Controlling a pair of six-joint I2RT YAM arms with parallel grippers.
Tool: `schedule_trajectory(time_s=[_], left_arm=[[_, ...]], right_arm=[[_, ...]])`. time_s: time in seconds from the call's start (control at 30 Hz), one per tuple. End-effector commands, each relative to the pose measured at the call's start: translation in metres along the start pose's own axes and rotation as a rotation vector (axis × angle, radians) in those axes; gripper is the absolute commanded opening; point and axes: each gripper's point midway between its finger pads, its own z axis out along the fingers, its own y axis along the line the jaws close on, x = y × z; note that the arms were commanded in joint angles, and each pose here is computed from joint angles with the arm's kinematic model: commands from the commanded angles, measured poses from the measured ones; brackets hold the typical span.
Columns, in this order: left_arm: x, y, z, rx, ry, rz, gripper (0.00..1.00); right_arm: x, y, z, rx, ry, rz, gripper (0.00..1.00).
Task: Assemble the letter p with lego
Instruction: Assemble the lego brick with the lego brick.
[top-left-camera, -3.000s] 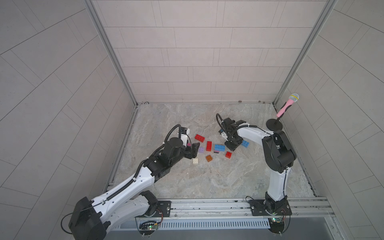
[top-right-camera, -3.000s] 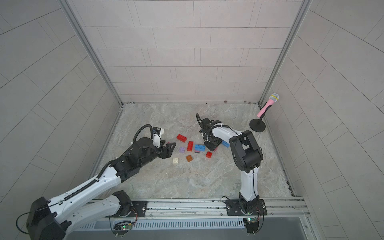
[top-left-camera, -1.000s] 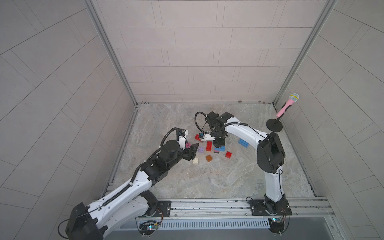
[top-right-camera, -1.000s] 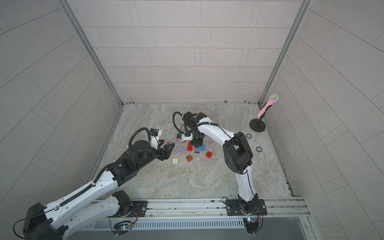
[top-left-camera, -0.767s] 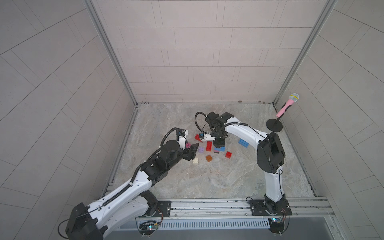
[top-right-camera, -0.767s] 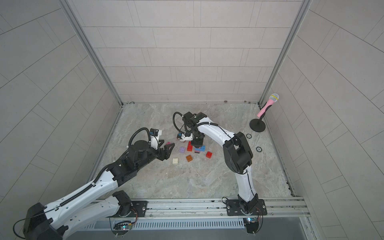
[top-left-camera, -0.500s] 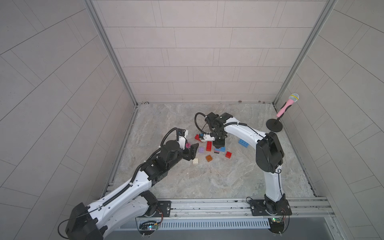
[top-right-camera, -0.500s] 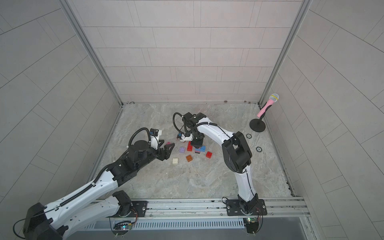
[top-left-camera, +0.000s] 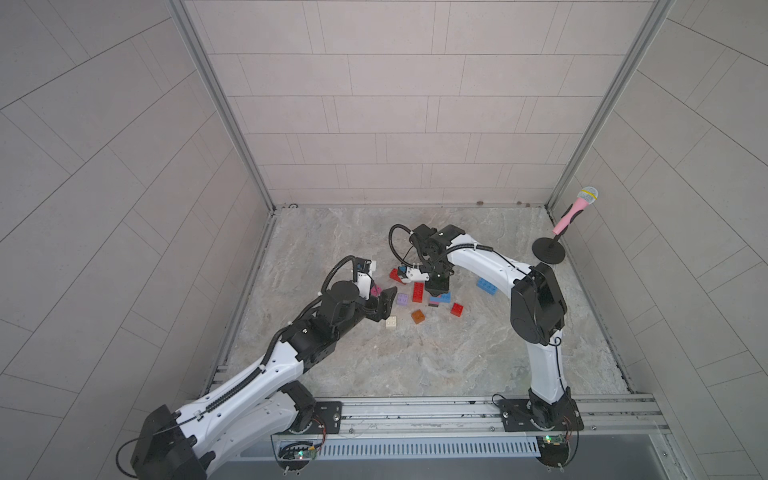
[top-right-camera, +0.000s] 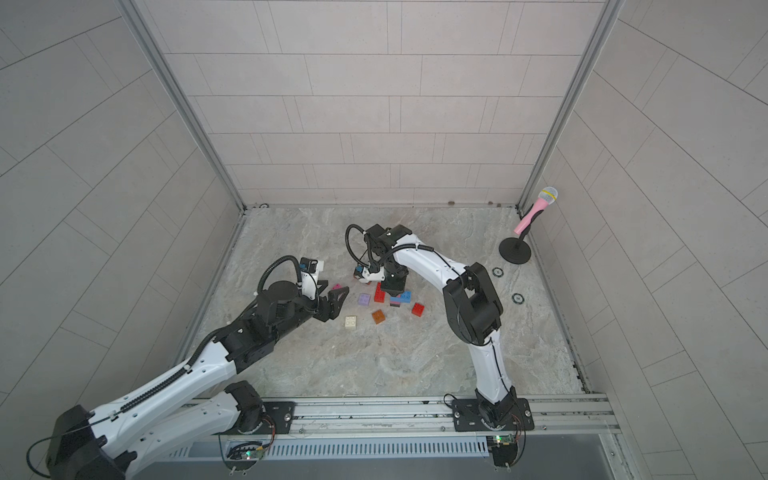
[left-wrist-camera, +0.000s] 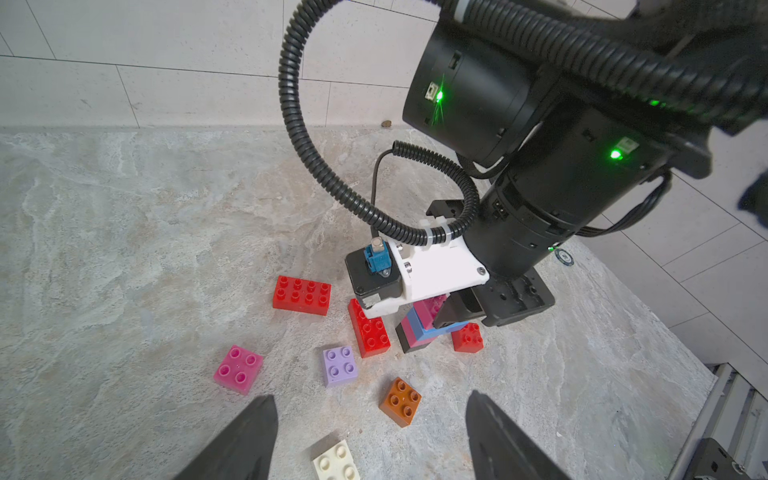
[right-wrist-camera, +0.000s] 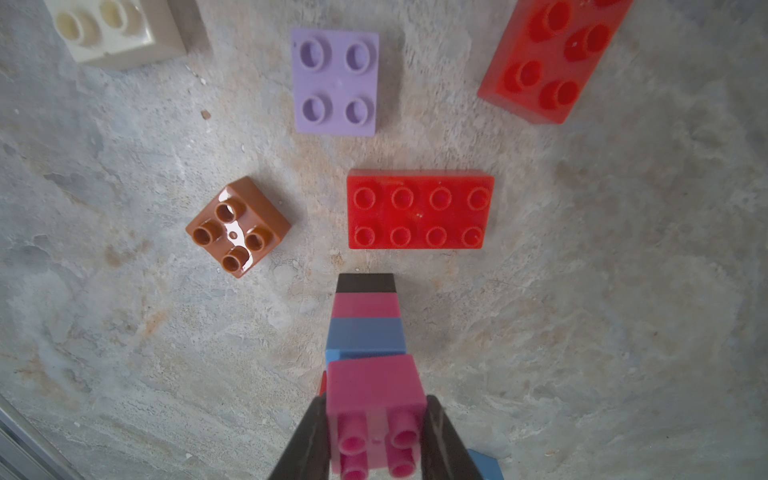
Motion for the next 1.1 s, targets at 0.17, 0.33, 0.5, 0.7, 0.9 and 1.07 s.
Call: schedule_trajectory(time_s=[0.17, 0.33, 0.5, 0.7, 0.9, 1.07], left_arm=[[-0.001, 0.000, 0.002, 0.007, -0.015, 0.018, 0.78], [-0.001, 0.000, 0.002, 0.008, -0.015, 0.015, 0.78], [-0.001, 0.001, 0.002, 0.007, -0.013, 0.014, 0.78], [-0.001, 0.001, 0.002, 0.007, -0.012, 0.013, 0.78], [0.000, 0.000, 0.003, 0.011, -0.010, 0.013, 0.78], [0.000, 0.001, 0.003, 0.009, -0.008, 0.014, 0.78]], right_arm=[[0.020, 0.020, 0.026, -0.068, 0.087, 0.034, 0.20], [0.024, 0.025, 0.032, -0.079, 0.095, 0.040, 0.20], [0.025, 0.028, 0.041, -0.094, 0.103, 0.046, 0.20], [0.029, 0.029, 0.053, -0.109, 0.131, 0.041, 0.19], [0.036, 0.031, 0.072, -0.156, 0.178, 0.042, 0.19], [0.042, 0.034, 0.083, -0.178, 0.207, 0.046, 0.19]])
